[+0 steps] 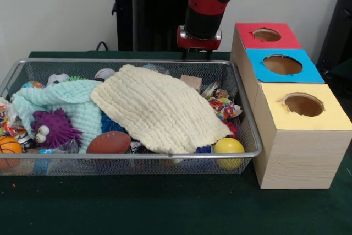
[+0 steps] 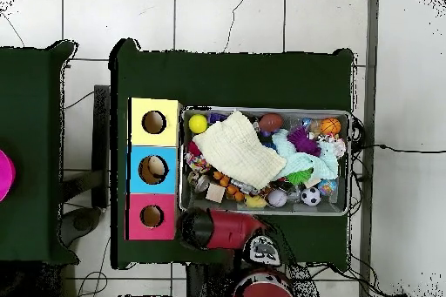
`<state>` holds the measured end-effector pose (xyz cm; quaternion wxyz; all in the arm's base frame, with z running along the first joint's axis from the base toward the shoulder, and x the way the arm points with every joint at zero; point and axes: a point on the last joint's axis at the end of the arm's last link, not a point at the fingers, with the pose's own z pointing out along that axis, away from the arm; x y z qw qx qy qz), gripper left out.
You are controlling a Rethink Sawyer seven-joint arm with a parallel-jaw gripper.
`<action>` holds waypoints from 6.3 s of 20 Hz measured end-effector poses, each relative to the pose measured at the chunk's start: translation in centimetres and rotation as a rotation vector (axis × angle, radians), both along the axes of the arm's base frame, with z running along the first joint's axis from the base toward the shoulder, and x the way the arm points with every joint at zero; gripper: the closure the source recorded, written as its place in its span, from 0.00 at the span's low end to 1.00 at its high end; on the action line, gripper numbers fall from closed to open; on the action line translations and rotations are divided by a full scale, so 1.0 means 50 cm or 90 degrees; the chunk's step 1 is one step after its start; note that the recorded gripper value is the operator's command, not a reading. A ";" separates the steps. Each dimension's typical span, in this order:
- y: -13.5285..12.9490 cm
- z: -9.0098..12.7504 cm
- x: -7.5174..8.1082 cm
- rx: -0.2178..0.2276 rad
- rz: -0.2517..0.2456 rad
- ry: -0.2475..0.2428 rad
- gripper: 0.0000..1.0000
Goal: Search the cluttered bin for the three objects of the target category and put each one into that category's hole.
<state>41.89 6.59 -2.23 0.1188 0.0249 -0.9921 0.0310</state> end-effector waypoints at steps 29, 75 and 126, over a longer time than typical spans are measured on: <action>-0.111 0.016 -0.333 0.103 0.012 -0.001 0.00; -0.173 -0.159 -0.316 0.115 0.019 0.028 0.00; -0.062 0.085 -0.223 0.032 0.052 0.024 0.00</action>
